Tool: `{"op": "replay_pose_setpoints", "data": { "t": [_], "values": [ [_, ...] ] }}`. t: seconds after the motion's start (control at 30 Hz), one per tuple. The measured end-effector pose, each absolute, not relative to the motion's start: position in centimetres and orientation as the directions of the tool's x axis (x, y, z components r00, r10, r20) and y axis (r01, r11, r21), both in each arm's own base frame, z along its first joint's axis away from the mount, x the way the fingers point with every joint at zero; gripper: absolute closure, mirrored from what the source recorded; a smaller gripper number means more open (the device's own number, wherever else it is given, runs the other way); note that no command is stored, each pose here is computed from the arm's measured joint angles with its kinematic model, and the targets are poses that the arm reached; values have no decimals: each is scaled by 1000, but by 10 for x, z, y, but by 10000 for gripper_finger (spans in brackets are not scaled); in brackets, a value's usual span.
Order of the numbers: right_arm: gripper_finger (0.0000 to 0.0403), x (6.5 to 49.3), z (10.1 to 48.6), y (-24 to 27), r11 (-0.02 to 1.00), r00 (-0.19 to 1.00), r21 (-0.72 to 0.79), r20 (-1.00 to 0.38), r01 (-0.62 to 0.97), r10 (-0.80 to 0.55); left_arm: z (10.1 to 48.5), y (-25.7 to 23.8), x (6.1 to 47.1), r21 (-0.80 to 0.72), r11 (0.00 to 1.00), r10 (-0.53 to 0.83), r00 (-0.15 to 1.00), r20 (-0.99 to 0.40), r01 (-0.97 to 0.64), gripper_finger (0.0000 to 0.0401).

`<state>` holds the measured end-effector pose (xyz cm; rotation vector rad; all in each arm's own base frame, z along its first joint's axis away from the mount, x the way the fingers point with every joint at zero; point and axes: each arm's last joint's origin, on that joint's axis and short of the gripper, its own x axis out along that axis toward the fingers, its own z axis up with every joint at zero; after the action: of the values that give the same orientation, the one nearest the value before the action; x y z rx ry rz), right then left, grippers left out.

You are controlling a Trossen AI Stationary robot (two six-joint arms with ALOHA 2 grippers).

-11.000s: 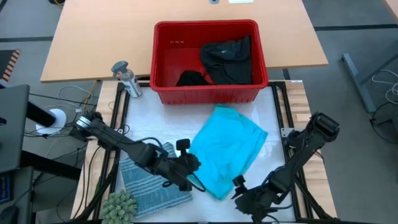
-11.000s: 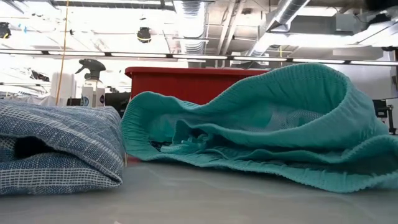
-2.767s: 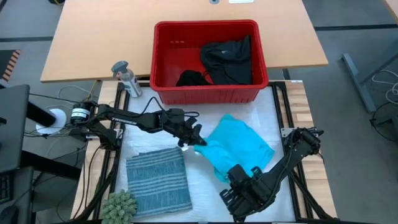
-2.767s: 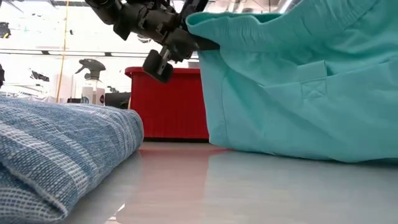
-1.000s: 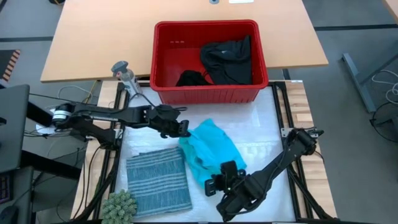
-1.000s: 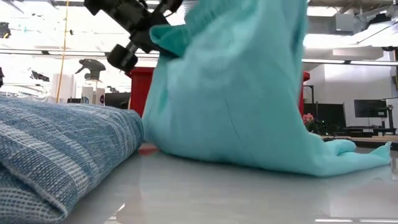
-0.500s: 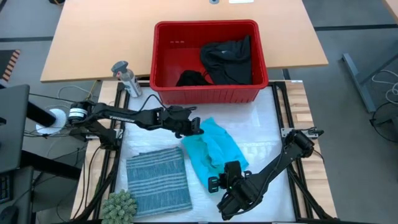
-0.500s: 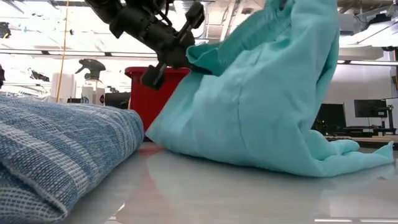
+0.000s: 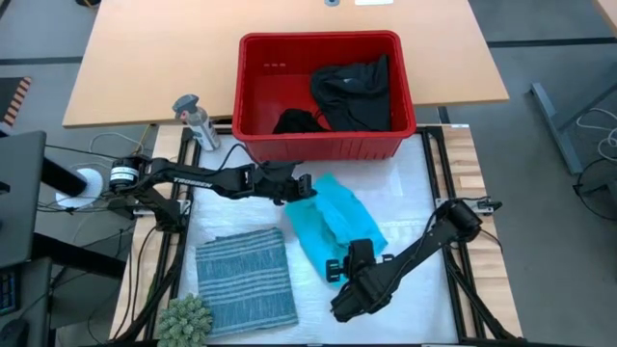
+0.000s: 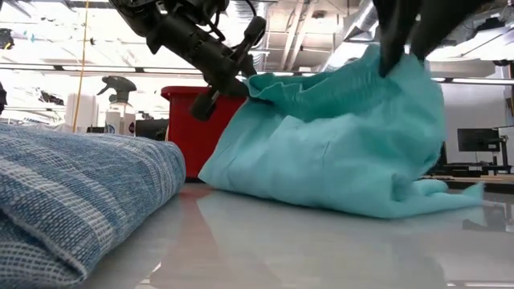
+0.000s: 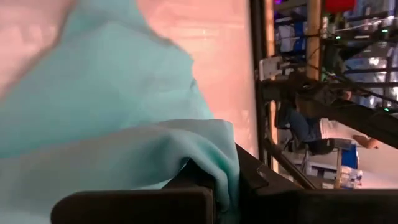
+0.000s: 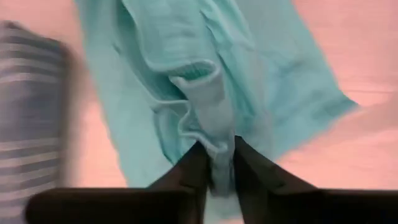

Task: Fold Laundry from Bin
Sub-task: Fold the light blue shorts from the red organizer bin

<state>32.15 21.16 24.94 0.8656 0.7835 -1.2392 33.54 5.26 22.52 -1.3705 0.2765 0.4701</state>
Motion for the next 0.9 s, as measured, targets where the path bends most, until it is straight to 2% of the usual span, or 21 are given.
{"op": "replay_pose_setpoints", "data": {
  "t": [0.17, 0.27, 0.33, 0.43, 0.53, 0.73, 0.9],
  "values": [
    [248, 319, 242, 201, 57, 32, 8, -904, 998, -427, 226, 57, 335, -858, 143, 280, 852, -442, -493, 394],
    [215, 320, 238, 196, 64, -6, -36, -909, 997, -418, 226, 59, 334, -836, 193, 332, 836, -437, -514, 375],
    [197, 322, 238, 192, 102, 1, -48, -902, 994, -432, 226, 59, 334, -822, 213, 363, 824, -435, -528, 362],
    [180, 326, 240, 191, 200, 107, 1, -846, 980, -522, 226, 61, 333, -803, 230, 413, 803, -431, -549, 345],
    [178, 330, 244, 191, 300, 205, 27, -788, 953, -581, 226, 65, 332, -797, 223, 447, 785, -429, -562, 336],
    [198, 353, 236, 174, 436, 232, -54, -785, 899, -575, 226, 74, 330, -798, 204, 468, 772, -429, -568, 333],
    [215, 361, 229, 141, 389, 150, -136, -770, 911, -620, 226, 76, 330, -797, 202, 470, 770, -431, -569, 333]
  ]
}}
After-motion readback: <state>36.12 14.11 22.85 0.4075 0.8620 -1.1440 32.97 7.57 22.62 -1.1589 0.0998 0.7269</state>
